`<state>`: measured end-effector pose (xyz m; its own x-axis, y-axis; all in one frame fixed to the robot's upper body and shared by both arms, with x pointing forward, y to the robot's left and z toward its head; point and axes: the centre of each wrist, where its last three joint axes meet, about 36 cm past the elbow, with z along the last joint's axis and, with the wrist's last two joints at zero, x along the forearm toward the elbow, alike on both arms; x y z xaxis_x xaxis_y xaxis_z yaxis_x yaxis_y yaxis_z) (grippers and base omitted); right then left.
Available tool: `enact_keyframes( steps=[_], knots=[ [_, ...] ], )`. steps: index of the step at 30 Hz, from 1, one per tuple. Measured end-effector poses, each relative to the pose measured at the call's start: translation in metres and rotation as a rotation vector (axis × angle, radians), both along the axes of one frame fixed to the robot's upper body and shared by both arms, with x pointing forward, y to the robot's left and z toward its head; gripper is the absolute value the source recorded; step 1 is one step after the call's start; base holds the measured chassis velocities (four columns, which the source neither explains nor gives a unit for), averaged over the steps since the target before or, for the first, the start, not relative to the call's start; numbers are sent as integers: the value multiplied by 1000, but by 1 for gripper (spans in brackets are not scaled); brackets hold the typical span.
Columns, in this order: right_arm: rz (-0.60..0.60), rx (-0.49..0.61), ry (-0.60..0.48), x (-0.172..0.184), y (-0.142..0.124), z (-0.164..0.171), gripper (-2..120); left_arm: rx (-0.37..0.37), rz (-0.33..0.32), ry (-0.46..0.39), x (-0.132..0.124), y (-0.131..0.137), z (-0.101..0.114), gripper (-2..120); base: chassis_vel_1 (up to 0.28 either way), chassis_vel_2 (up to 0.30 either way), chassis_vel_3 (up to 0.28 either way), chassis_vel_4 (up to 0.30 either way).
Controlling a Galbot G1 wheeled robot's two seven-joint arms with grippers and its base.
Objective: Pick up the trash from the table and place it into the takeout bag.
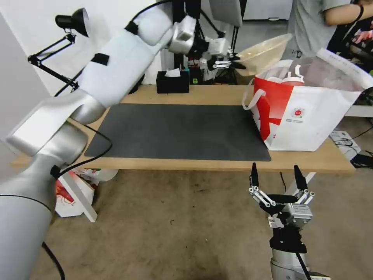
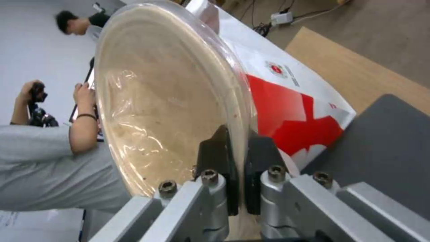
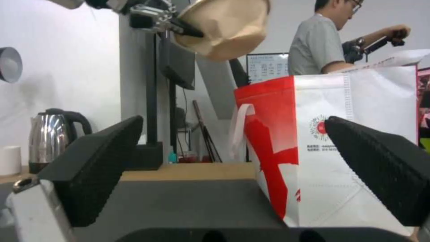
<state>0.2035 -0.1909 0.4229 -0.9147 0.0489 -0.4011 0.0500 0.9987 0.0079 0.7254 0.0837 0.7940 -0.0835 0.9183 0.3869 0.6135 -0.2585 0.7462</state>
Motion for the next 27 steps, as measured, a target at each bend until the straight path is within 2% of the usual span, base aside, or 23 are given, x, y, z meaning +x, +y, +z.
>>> enact_keyframes(
  steps=[3, 11, 22, 27],
  knots=[
    [0, 0, 0, 0, 0, 0, 100, 8, -7, -6, 1, -16, 8, 2, 0, 0, 0, 0],
    [0, 0, 0, 0, 0, 0, 100, 21, -16, -18, 1, -39, 22, 2, 0, 0, 0, 0],
    [0, 0, 0, 0, 0, 0, 100, 30, -48, -16, 1, -81, 13, 2, 0, 0, 0, 0],
    [0, 0, 0, 0, 0, 0, 100, 23, -41, -26, -1, -89, 11, 2, 0, 0, 0, 0]
  ],
)
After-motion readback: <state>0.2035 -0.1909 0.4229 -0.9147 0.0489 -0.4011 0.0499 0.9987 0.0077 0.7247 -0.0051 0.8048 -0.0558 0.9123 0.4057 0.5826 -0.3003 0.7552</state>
